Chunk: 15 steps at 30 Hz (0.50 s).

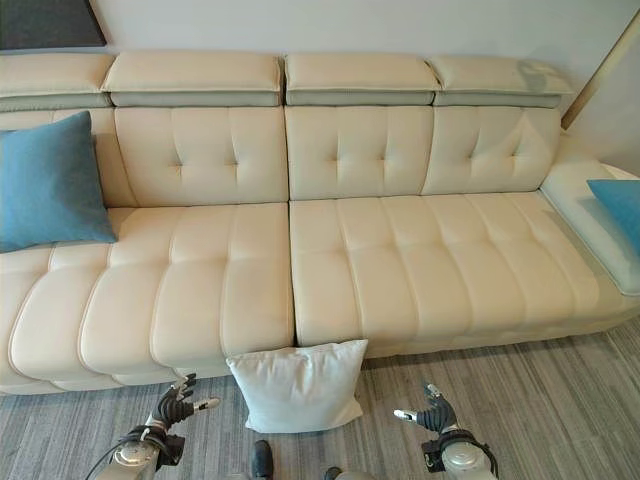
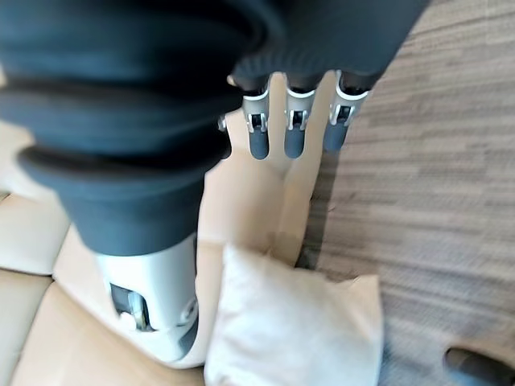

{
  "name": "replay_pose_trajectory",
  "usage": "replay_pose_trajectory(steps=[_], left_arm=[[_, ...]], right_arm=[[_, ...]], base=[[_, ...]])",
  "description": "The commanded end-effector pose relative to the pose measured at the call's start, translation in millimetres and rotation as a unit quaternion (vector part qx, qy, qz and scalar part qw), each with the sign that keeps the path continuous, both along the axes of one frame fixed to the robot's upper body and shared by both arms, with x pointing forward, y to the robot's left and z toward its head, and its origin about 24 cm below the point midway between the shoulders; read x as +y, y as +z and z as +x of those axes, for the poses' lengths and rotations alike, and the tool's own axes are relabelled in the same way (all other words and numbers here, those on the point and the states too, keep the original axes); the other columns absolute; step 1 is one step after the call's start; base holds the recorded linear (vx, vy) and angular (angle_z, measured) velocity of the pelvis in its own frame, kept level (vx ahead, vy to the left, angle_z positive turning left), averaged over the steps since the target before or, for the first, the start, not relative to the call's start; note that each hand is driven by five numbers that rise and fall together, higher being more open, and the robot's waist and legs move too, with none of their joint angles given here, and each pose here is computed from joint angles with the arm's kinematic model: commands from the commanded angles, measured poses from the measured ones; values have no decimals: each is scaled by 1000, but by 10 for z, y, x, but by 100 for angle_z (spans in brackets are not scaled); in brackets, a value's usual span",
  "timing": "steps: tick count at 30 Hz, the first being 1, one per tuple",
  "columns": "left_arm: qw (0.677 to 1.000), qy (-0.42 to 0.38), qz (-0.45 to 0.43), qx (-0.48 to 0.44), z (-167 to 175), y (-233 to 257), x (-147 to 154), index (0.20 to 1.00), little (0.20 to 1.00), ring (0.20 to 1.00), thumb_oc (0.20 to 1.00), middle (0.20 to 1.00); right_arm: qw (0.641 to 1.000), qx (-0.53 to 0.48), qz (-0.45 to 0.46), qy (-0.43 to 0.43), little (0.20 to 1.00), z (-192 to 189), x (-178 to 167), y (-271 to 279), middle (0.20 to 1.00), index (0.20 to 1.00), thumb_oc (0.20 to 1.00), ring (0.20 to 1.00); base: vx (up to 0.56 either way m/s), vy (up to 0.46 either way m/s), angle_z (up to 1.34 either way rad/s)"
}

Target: Pick up all the scattered cushions and arrange them neatly on the sofa.

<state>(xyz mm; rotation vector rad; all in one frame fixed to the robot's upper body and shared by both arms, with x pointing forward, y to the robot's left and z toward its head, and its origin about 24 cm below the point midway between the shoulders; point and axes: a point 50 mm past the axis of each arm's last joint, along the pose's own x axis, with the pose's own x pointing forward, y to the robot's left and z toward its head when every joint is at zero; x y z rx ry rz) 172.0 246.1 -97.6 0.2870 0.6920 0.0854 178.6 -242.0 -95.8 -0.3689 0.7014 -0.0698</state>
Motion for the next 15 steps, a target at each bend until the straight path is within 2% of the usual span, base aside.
replay_pose_trajectory(steps=[1, 10, 15], left_arm=[[999, 3, 23, -28, 17, 103, 110, 1000, 1000, 1000, 1000, 1000], [998, 30, 31, -53, 140, 184, 218, 1000, 1000, 1000, 1000, 1000], [991, 56, 27, -122, 556, 433, 246, 1000, 1000, 1000, 1000, 1000]], right_arm=[[998, -51, -7, 24, 1000, 262, 40, 173, 1000, 1000, 1000, 1000], [997, -57, -35, 38, 1000, 319, -19, 223, 1000, 1000, 1000, 1000], [993, -96, -67, 27, 1000, 646, -85, 417, 1000, 1000, 1000, 1000]], base=[[16, 37, -28], [100, -108, 23], [-229, -133, 24]])
